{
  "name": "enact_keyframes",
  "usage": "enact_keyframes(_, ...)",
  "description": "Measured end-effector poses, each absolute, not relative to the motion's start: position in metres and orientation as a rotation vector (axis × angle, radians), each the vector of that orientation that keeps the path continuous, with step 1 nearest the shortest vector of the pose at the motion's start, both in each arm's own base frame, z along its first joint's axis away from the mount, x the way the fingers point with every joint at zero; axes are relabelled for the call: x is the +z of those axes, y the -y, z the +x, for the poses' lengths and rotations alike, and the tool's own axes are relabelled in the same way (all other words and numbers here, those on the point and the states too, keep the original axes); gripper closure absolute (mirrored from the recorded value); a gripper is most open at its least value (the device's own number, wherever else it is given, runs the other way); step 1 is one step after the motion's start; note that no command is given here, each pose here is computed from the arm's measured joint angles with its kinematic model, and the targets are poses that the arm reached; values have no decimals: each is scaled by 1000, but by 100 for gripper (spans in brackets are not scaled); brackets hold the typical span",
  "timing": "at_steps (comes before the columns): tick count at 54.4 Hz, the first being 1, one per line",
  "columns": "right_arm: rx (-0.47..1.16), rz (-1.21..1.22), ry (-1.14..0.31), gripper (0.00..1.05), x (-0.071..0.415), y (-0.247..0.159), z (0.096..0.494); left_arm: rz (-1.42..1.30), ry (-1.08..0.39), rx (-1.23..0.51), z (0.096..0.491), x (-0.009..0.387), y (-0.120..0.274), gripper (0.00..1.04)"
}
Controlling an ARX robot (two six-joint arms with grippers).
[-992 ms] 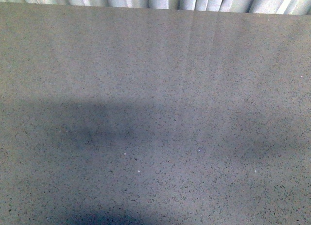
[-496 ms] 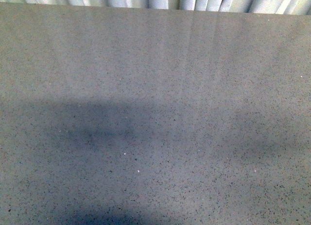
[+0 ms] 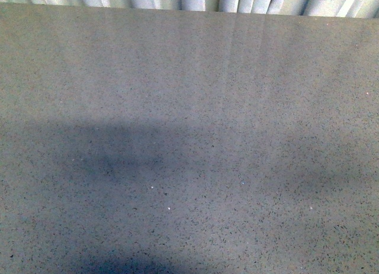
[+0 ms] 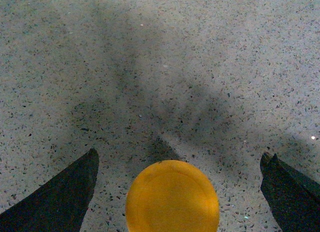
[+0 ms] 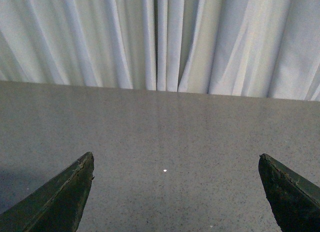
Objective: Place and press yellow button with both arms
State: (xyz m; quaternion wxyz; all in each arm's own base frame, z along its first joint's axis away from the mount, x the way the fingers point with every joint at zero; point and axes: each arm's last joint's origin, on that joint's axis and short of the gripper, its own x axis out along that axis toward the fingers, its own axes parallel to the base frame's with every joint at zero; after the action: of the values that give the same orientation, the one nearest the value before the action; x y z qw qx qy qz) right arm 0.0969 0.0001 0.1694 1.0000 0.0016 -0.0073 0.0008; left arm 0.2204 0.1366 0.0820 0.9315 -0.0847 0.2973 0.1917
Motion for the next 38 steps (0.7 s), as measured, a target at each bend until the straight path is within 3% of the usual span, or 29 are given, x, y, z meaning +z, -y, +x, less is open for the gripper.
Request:
enact_keyframes(15, 2, 3, 15, 9, 169, 0, 97, -173, -615, 392, 221, 80, -136, 10)
enact_keyframes(20, 2, 3, 15, 9, 169, 0, 97, -172, -615, 392, 221, 80, -136, 15)
enact_keyframes(32, 2, 3, 15, 9, 169, 0, 97, -168, -611, 390, 221, 81, -136, 43)
enact_keyframes(38, 2, 3, 15, 9, 169, 0, 97, -165, -607, 387, 222, 81, -136, 66)
